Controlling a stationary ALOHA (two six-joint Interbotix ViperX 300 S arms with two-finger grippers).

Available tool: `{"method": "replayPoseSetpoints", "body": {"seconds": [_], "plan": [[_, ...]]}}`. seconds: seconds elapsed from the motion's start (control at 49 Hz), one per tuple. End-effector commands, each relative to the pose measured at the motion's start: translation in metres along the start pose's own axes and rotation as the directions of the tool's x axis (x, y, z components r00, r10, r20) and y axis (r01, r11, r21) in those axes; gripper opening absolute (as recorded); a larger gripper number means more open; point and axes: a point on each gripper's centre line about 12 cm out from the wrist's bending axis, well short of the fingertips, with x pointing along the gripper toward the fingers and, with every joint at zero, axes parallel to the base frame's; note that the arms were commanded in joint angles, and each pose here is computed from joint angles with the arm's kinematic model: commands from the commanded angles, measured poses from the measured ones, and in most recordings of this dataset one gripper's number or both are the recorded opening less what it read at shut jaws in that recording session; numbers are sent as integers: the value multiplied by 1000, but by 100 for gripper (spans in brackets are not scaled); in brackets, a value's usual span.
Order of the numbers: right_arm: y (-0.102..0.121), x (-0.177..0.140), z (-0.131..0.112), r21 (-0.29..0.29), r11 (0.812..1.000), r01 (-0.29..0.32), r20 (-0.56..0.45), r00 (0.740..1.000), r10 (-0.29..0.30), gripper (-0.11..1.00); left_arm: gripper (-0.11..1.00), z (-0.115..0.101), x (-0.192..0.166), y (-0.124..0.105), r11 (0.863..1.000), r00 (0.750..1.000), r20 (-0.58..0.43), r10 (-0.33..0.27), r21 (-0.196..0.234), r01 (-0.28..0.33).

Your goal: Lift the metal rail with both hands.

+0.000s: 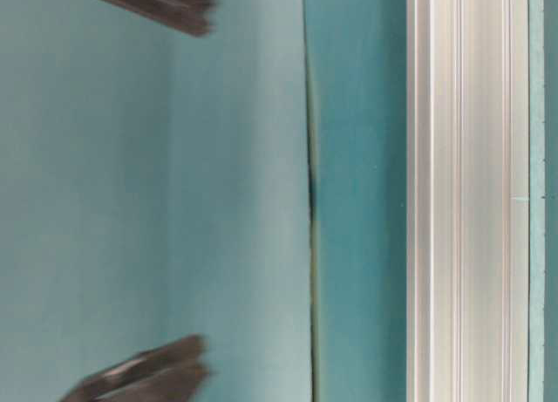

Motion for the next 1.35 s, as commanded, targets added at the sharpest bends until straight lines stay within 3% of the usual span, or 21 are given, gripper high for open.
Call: {"method": "replayPoseSetpoints", "body": {"seconds": [0.0, 0.286, 0.531, 0.96, 1.328], "plan": [[1, -15, 10, 5, 1000, -16, 106, 994, 15, 95, 95, 13, -19, 2, 1000, 997, 78, 1, -4, -1], [1, -57, 12, 4, 999, -43, 292, 956, 40, 95, 95, 28, -55, 1, 999, 967, 254, -15, 36, 6], [2, -92, 12, -4, 998, -59, 393, 918, 56, 95, 95, 34, -82, 3, 999, 917, 398, -17, 50, -3], [1, -109, 9, -9, 997, -72, 496, 865, 67, 95, 95, 31, -98, 4, 999, 898, 440, -17, 47, -4], [0, -107, 7, -8, 997, -73, 499, 864, 67, 95, 95, 32, -100, 4, 999, 888, 459, -19, 46, -3]]}}
